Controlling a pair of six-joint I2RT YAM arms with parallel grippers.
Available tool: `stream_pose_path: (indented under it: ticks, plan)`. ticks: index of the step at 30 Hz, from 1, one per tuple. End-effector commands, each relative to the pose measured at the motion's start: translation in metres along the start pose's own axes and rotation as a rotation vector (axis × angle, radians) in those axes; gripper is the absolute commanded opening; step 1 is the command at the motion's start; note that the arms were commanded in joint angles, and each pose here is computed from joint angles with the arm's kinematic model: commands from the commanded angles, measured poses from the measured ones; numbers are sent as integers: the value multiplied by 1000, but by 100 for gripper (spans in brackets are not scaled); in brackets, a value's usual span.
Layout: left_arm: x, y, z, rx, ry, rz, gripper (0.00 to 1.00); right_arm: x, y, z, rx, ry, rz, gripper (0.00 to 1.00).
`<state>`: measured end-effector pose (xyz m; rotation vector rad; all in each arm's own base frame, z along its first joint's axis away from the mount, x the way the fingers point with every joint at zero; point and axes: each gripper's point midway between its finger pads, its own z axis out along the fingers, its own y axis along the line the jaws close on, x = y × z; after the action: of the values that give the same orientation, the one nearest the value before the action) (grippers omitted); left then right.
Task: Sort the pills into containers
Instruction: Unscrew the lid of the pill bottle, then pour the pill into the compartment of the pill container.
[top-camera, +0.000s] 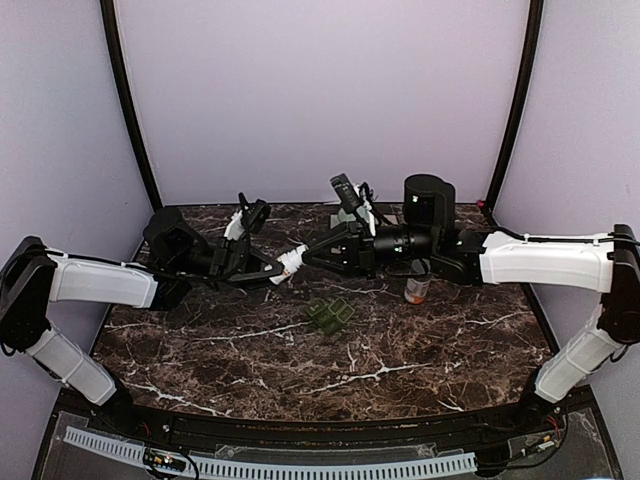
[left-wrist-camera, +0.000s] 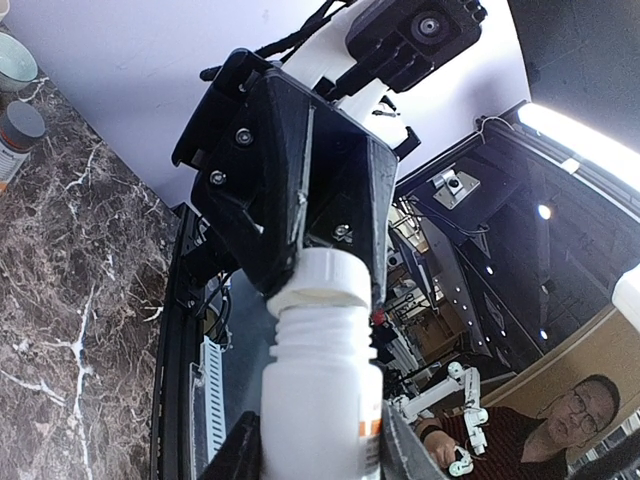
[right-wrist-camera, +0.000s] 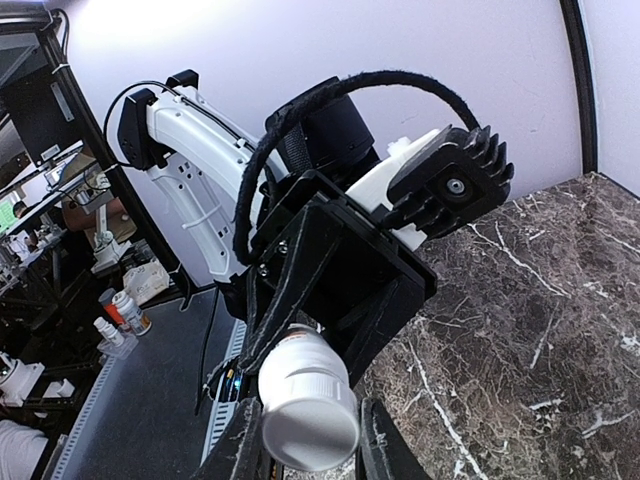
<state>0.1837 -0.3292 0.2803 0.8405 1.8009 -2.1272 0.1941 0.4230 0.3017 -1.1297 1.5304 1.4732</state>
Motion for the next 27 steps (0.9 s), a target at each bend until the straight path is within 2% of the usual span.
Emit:
stream_pose_path:
  ticks: [1, 18, 27]
  plan:
    - [-4, -58, -1, 102, 42, 258, 8, 21, -26, -8, 99, 58, 55, 0]
    - [-2, -44, 0, 59, 38, 255, 6, 19, -32, -19, 150, 54, 60, 0]
    - [7, -9, 3, -70, 40, 252, 5, 23, -54, -31, 305, 63, 74, 0]
